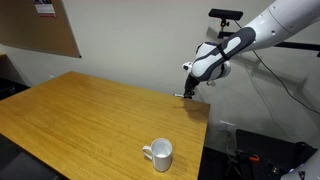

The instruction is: Move the pen to the right

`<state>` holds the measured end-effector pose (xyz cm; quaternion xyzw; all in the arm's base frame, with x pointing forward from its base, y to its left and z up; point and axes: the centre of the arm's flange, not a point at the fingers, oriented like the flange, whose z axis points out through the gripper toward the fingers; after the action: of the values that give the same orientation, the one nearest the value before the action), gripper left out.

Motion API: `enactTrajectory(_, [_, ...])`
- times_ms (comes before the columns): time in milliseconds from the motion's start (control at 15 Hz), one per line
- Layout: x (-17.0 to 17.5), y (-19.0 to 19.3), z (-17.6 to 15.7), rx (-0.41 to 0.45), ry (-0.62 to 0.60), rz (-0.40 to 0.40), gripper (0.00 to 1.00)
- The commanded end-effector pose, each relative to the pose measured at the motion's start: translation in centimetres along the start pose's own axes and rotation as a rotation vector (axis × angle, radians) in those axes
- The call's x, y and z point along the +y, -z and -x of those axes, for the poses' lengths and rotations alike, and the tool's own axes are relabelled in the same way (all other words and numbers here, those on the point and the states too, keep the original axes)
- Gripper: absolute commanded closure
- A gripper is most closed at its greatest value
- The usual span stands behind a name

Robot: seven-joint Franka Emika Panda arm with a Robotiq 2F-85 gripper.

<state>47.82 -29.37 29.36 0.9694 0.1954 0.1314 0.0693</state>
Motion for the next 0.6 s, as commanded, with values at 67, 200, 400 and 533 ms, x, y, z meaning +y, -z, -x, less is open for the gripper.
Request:
enactTrajectory(67, [0.66,0.77,-0.20,0.001,-0.145,0.040,0.97])
enactTrajectory(200, [0.97,0.73,-0.19,-0.016,-0.217,0.058,0.97])
enactTrajectory(400, [1.33,0.65,-0.20,-0.044,-0.299,0.083,0.97])
enactTrajectory(533, [1.45,0.51,-0.26,-0.062,-0.340,0.091,0.97])
